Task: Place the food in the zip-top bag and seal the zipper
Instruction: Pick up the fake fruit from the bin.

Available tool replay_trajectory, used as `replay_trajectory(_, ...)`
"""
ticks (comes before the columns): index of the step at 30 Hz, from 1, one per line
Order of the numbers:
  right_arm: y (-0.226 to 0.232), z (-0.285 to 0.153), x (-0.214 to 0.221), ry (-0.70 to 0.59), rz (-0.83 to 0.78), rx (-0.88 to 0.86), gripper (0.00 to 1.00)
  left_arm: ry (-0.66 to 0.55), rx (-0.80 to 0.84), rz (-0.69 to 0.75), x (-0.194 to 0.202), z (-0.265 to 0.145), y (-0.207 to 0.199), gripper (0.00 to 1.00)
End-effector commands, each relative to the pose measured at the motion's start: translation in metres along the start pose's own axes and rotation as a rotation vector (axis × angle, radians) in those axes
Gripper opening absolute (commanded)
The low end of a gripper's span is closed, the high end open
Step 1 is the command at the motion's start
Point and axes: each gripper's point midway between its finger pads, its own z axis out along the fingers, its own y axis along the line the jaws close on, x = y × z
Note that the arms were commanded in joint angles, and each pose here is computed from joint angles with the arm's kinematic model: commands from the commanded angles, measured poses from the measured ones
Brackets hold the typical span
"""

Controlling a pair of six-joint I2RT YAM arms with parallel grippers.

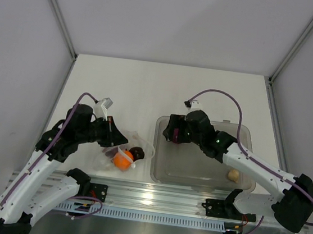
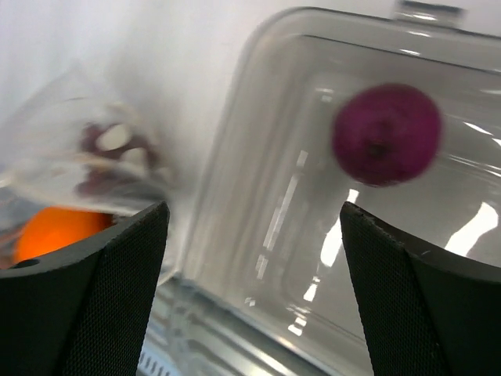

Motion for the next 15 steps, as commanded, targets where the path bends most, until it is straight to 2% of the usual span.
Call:
replay_trajectory(1, -0.039, 0.014, 0.011, 0.031, -0.006, 0.132, 0.91, -0.046, 0.06, 0.041, -0.014, -0.009, -0.02, 0.01)
replay_trajectory(15, -0.091, 0.066, 0.033, 0.104, -0.019, 0.372, 0.92, -0.037, 0.056, 0.035, -0.011, -0.004, -0.016, 0.01)
